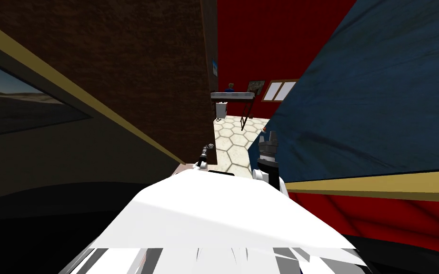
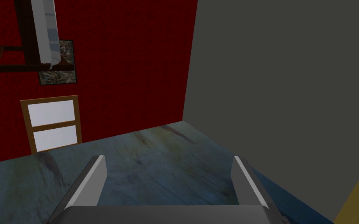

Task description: Push the door open

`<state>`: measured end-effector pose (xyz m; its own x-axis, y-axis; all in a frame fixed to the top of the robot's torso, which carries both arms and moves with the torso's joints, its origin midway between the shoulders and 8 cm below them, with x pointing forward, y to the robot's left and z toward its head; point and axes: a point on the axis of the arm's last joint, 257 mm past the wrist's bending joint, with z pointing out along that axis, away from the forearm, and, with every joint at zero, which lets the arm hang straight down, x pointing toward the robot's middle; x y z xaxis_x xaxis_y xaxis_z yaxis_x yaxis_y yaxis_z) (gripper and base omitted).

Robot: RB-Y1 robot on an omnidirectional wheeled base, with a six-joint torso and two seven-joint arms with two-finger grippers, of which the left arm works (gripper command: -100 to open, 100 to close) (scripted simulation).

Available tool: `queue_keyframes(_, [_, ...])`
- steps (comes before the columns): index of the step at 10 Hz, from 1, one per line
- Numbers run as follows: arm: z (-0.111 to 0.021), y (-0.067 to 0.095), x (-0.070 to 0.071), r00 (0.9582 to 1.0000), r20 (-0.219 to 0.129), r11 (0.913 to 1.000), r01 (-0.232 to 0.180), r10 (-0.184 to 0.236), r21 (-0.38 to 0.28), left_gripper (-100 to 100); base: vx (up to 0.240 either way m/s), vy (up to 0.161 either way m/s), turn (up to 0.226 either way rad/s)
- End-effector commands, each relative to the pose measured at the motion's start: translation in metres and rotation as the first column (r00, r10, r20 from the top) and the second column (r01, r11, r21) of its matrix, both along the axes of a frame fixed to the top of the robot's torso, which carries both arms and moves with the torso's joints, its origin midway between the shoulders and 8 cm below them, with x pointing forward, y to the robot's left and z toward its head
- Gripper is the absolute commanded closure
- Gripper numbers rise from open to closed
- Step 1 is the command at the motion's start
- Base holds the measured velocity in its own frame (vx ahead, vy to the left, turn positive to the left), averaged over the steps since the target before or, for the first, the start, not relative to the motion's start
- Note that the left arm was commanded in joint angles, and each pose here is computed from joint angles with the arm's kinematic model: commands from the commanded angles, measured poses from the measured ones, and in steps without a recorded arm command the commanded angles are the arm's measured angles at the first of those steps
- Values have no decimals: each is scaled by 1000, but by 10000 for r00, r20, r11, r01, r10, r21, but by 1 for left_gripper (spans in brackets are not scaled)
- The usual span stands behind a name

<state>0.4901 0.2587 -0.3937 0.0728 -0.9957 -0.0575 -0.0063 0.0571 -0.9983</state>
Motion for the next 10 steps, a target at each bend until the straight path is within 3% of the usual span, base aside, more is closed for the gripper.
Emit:
queue_keyframes(1, [7,23,3,9991,157,9992,-397,396,94,100,229,-100,95])
queue_keyframes(3, [8,37,2,9972,166,9973,-732,731,59,100,192,-93,82])
queue_keyframes(7, [8,37,2,9972,166,9973,-732,731,59,100,41,-11,-7])
queue_keyframes(8, [8,48,0,9943,169,9944,-1053,1053,-6,100,95,-76,58])
queue_keyframes(10, [8,53,-1,9926,167,9927,-1205,1205,-49,100,147,-89,89])
